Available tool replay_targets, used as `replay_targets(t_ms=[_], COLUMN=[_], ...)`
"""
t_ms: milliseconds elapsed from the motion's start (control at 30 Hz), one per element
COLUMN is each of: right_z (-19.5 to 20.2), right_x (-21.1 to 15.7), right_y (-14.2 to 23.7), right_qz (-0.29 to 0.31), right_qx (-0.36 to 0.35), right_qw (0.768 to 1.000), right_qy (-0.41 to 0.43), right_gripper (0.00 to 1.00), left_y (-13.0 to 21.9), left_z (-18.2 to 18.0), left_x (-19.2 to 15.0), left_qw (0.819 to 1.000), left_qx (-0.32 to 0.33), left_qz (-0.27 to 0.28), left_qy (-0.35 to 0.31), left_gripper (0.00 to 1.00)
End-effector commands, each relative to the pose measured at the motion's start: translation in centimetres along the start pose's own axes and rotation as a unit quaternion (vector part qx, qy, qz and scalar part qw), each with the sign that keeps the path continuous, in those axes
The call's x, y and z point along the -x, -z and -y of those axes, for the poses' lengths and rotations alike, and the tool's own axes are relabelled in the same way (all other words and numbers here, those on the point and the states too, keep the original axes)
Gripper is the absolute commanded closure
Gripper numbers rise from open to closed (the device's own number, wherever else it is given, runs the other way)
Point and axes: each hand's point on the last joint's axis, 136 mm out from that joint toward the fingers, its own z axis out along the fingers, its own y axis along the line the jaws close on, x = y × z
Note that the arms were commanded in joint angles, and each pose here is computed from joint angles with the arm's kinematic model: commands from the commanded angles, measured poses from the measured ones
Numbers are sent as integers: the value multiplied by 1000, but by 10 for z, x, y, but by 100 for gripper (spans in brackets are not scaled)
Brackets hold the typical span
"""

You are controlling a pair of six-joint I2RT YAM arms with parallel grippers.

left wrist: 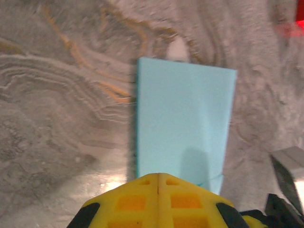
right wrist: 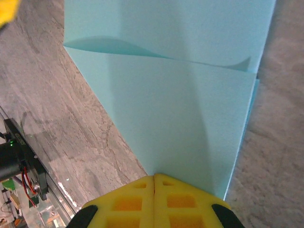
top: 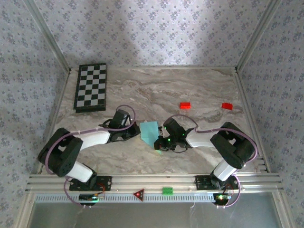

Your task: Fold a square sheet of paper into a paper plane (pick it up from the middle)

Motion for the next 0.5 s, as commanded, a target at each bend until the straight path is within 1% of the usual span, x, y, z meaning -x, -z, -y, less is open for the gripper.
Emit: replay_targets(t_ms=[0,100,267,333,467], right_z=[48,47,48,49,50], right_x=[-36,-35,-36,-36,-37], right_y=[0,0,0,-1,-1], right_qz=[-52,-51,-50,-50,-52], right_qx=[-79,-77,-79,-79,-79], right_qw=[995,995,995,995,995], right_qy=[-41,-40,-42,-43,-44], right_gripper=[100,100,100,100,100], left_y=[8,5,-11,-19,-28], left_z=[13,25,35,28,8], left_x=[-5,-19,-49,-55,-58], left_qw=[1000,998,995,995,996], left_qx=[-18,-34,-46,-37,-16], left_qz=[3,-10,-44,-49,-54], left_qy=[-25,-47,-78,-75,-73], left_gripper=[100,100,100,100,100])
